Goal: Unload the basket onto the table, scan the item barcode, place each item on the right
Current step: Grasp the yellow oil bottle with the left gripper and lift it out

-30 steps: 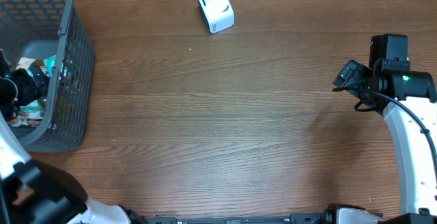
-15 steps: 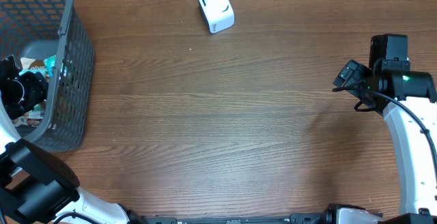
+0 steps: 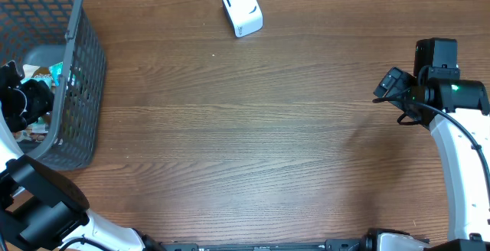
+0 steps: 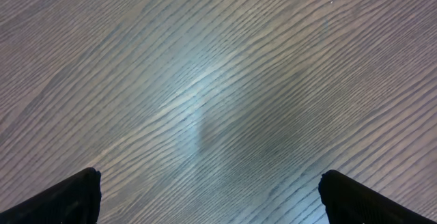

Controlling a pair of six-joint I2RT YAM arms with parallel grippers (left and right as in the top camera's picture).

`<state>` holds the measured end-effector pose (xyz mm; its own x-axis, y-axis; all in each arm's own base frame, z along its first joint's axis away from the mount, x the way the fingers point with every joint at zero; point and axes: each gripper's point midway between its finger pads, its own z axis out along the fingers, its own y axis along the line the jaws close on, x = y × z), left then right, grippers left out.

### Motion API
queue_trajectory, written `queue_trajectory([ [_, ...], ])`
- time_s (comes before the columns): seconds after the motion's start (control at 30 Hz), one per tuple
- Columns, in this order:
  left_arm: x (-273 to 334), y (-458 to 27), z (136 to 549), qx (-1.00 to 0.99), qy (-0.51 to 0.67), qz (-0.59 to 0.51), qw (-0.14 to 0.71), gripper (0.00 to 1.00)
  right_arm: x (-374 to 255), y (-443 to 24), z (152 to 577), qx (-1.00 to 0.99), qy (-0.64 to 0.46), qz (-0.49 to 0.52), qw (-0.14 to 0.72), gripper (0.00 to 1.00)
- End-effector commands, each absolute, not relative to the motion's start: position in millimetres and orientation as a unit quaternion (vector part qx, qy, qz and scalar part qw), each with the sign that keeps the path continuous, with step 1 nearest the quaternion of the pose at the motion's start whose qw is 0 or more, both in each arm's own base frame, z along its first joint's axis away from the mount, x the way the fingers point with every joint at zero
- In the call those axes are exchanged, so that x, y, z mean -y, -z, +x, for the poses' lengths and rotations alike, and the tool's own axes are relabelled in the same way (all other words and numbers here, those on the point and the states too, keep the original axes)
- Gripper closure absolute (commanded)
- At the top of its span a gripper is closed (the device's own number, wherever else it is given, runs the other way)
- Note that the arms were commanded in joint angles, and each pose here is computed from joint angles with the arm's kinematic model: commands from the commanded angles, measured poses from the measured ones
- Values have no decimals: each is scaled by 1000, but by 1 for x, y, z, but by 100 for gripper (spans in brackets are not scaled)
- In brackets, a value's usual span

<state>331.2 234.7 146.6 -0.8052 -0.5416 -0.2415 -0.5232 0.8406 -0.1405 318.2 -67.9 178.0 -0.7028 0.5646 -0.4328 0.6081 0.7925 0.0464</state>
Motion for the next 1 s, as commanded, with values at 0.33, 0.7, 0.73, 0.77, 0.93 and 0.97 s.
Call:
queue_trajectory([
  [0.33, -232, -125, 332, -954, 37, -272, 125, 57, 70, -182, 321, -918, 51, 323, 225, 0],
  [0.7, -252, -206, 357, -937, 7, -281, 206, 66, 70, -182, 321, -918, 51, 323, 225, 0],
  [0.73, -254, -220, 360, -934, 2, -282, 221, 67, 70, -182, 321, -918, 51, 323, 225, 0],
  [0.77, -257, -237, 363, -929, -4, -284, 237, 67, 70, -182, 321, -918, 51, 323, 225, 0],
  [0.93, -261, -334, 373, -892, -30, -288, 347, 69, 70, -182, 321, -918, 51, 323, 225, 0],
  [0.97, -260, -351, 374, -883, -29, -290, 367, 70, 70, -182, 321, -918, 51, 323, 225, 0],
])
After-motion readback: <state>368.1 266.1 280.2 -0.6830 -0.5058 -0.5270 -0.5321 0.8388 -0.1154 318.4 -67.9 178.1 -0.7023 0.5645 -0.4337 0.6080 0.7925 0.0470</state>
